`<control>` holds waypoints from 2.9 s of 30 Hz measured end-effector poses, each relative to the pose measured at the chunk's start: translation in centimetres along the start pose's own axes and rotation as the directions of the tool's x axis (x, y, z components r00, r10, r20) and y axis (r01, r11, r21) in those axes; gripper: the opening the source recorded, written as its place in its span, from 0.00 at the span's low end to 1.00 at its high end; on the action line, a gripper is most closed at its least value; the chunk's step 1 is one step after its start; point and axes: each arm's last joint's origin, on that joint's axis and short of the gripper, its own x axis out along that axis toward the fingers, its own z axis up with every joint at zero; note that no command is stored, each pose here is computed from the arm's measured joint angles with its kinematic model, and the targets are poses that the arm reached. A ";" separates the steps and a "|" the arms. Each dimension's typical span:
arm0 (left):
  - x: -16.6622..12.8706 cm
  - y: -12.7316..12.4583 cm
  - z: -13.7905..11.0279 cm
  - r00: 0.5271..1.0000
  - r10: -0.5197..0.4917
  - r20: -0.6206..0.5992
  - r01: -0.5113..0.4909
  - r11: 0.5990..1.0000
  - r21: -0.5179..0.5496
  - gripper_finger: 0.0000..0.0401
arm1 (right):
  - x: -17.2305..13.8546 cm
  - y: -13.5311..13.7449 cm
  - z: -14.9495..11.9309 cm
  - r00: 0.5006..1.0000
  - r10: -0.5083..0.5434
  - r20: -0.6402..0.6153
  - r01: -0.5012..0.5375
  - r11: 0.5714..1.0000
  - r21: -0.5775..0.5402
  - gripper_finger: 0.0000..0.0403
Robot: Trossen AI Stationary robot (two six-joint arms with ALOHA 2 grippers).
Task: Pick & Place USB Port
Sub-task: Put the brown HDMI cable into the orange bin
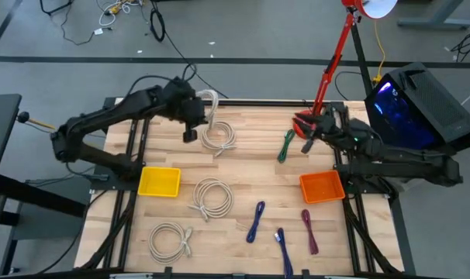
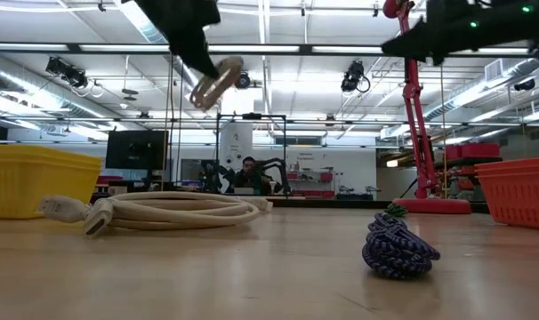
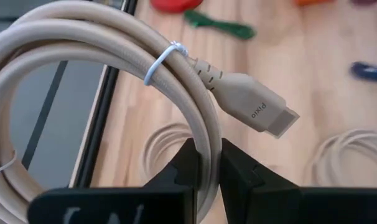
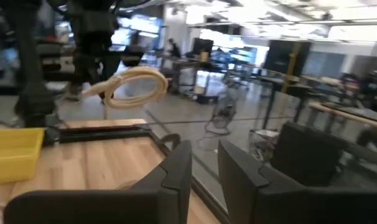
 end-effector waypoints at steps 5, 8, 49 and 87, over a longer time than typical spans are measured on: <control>-1.2 -3.3 0.4 0.997 -0.059 0.054 0.057 0.998 0.035 0.10 | 3.8 0.2 0.6 0.990 0.142 -0.017 -0.143 0.989 -0.030 0.26; -0.5 -5.7 0.4 0.993 -0.100 0.060 0.095 0.992 0.079 0.10 | 6.0 0.3 0.8 0.970 0.241 0.035 -0.241 0.971 -0.001 0.29; 1.6 -12.4 4.9 0.835 -0.316 0.450 0.176 0.929 0.327 0.10 | 14.6 5.3 2.6 0.816 0.513 0.266 -0.512 0.855 -0.078 0.46; -1.0 -8.4 0.5 0.946 0.317 0.070 -0.318 0.948 -0.006 0.36 | 4.1 0.5 3.1 0.863 -0.029 -0.505 -0.049 0.989 -0.140 0.06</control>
